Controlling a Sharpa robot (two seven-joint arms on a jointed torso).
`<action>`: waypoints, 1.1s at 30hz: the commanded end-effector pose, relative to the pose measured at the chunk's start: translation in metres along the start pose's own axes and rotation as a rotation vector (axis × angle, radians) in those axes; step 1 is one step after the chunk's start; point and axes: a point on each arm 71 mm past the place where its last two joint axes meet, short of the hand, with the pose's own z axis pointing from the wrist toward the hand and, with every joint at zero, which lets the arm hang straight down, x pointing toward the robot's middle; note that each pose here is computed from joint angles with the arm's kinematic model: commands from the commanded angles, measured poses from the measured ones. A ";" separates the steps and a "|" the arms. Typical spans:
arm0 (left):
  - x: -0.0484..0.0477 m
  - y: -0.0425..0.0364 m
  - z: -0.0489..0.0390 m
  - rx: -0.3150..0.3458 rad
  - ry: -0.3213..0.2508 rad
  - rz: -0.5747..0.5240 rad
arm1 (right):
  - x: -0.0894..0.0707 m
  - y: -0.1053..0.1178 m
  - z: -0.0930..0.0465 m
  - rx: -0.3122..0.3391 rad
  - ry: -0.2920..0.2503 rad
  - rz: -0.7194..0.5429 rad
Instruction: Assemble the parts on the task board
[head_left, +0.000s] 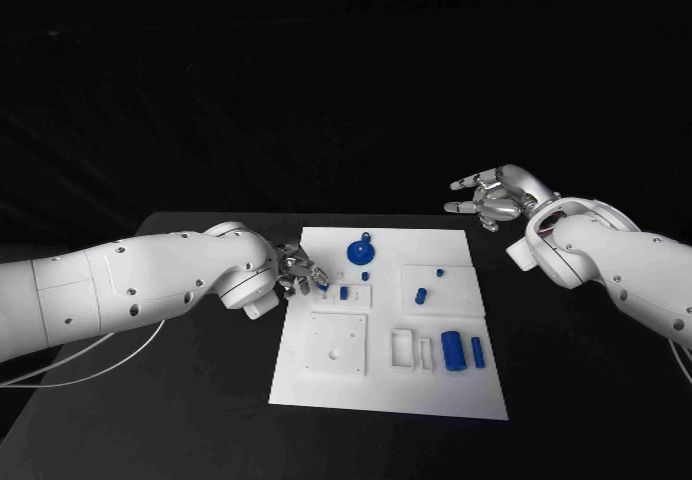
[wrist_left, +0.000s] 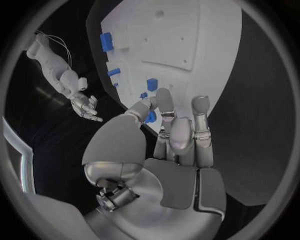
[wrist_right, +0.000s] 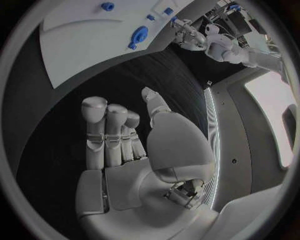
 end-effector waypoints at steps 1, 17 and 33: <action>0.0015 -0.0017 0.0024 0.011 -0.018 0.005 | 0.002 0.001 0.000 -0.008 0.014 0.000; 0.0093 -0.0036 0.0065 0.001 0.013 0.056 | 0.001 0.000 0.000 -0.005 0.017 -0.001; 0.0096 -0.0031 0.0058 -0.010 0.001 0.117 | 0.001 0.000 -0.001 -0.004 0.017 -0.001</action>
